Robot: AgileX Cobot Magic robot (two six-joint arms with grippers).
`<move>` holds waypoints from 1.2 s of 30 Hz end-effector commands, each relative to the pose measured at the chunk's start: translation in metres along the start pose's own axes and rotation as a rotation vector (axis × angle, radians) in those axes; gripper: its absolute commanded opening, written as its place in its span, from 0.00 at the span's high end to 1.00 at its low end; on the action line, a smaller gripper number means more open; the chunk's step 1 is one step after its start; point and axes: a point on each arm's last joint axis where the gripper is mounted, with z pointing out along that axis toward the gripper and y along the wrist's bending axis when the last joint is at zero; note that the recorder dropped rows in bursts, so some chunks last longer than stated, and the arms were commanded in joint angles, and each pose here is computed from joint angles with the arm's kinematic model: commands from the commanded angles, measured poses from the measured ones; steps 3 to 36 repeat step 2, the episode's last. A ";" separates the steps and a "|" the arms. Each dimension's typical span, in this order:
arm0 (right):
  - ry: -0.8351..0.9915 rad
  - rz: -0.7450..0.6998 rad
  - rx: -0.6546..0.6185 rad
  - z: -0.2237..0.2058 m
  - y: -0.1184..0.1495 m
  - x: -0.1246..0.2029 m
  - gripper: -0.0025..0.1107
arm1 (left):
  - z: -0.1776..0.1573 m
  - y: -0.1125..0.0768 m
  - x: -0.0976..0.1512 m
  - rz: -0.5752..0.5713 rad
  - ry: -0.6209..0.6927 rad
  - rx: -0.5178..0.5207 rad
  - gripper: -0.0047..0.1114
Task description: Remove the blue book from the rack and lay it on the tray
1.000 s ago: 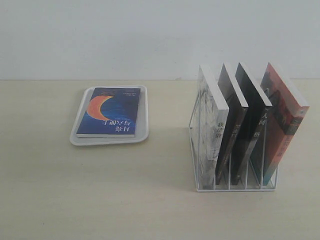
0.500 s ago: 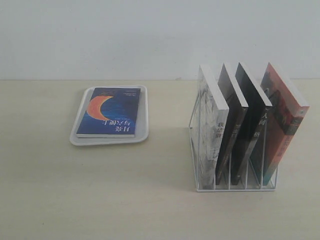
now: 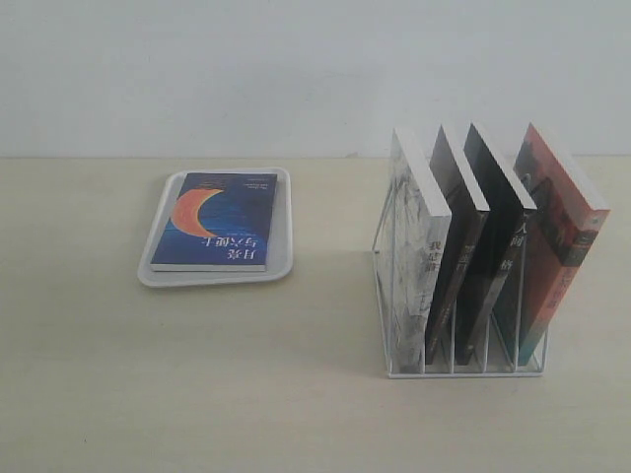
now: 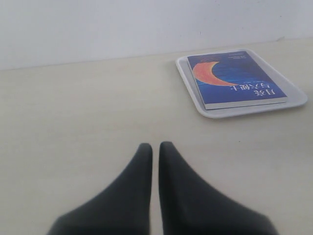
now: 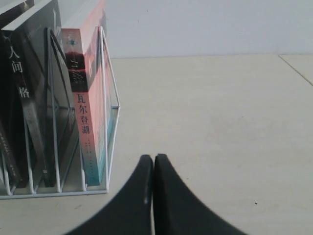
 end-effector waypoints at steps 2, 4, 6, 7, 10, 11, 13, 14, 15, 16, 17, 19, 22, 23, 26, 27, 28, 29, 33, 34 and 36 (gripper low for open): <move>-0.004 -0.003 0.000 0.000 0.000 0.001 0.98 | -0.001 0.000 -0.003 0.001 -0.022 -0.003 0.92; -0.004 -0.003 0.000 0.000 0.000 0.001 0.98 | -0.001 0.000 -0.003 0.001 -0.022 -0.003 0.92; -0.004 -0.003 0.000 0.000 0.000 0.001 0.98 | -0.001 0.000 -0.003 0.001 -0.022 -0.003 0.92; -0.004 -0.003 0.000 0.000 0.000 0.001 0.98 | -0.001 0.000 -0.003 0.001 -0.022 -0.003 0.92; -0.004 -0.003 0.000 0.000 0.000 0.001 0.98 | -0.001 0.000 -0.003 0.001 -0.022 -0.003 0.92; -0.004 -0.003 0.000 0.000 0.000 0.001 0.98 | -0.001 0.000 -0.003 0.001 -0.022 -0.003 0.92; -0.004 -0.003 0.000 0.000 0.000 0.001 0.98 | -0.001 0.000 -0.003 0.001 -0.022 -0.003 0.92; -0.004 -0.003 0.000 0.000 0.000 0.001 0.98 | -0.001 0.000 -0.003 0.001 -0.022 -0.003 0.92; -0.004 -0.003 0.000 0.000 0.000 0.001 0.98 | -0.001 0.000 -0.003 0.001 -0.022 -0.003 0.92; -0.004 -0.003 0.000 0.000 0.000 0.001 0.98 | -0.001 0.000 -0.003 0.001 -0.022 -0.003 0.92; -0.004 -0.003 0.000 0.000 0.000 0.001 0.98 | -0.001 0.000 -0.003 0.001 -0.022 -0.003 0.92; -0.004 -0.003 0.000 0.000 0.000 0.001 0.98 | -0.001 0.000 -0.003 0.001 -0.022 -0.003 0.92; -0.004 -0.003 0.000 0.000 0.000 0.001 0.98 | -0.001 0.000 -0.003 0.001 -0.022 -0.003 0.92; -0.004 -0.003 0.000 0.000 0.000 0.001 0.98 | -0.001 0.000 -0.003 0.001 -0.022 -0.003 0.92; -0.004 -0.003 0.000 0.000 0.000 0.001 0.98 | -0.001 0.000 -0.003 0.001 -0.022 -0.003 0.92; -0.004 -0.003 0.000 0.000 0.000 0.001 0.98 | -0.001 0.000 -0.003 0.001 -0.022 -0.003 0.92; -0.004 -0.003 0.000 0.000 0.000 0.001 0.98 | -0.001 0.000 -0.003 0.001 -0.022 -0.003 0.92; -0.004 -0.003 0.000 0.000 0.000 0.001 0.98 | -0.001 0.000 -0.003 0.001 -0.022 -0.003 0.92; -0.004 -0.003 0.000 0.000 0.000 0.001 0.98 | -0.001 0.000 -0.003 0.001 -0.022 -0.003 0.92; -0.004 -0.003 0.000 0.000 0.000 0.001 0.98 | -0.001 0.000 -0.003 0.001 -0.022 -0.003 0.92; -0.004 -0.003 0.000 0.000 0.000 0.001 0.98 | -0.001 0.000 -0.003 0.001 -0.022 -0.003 0.92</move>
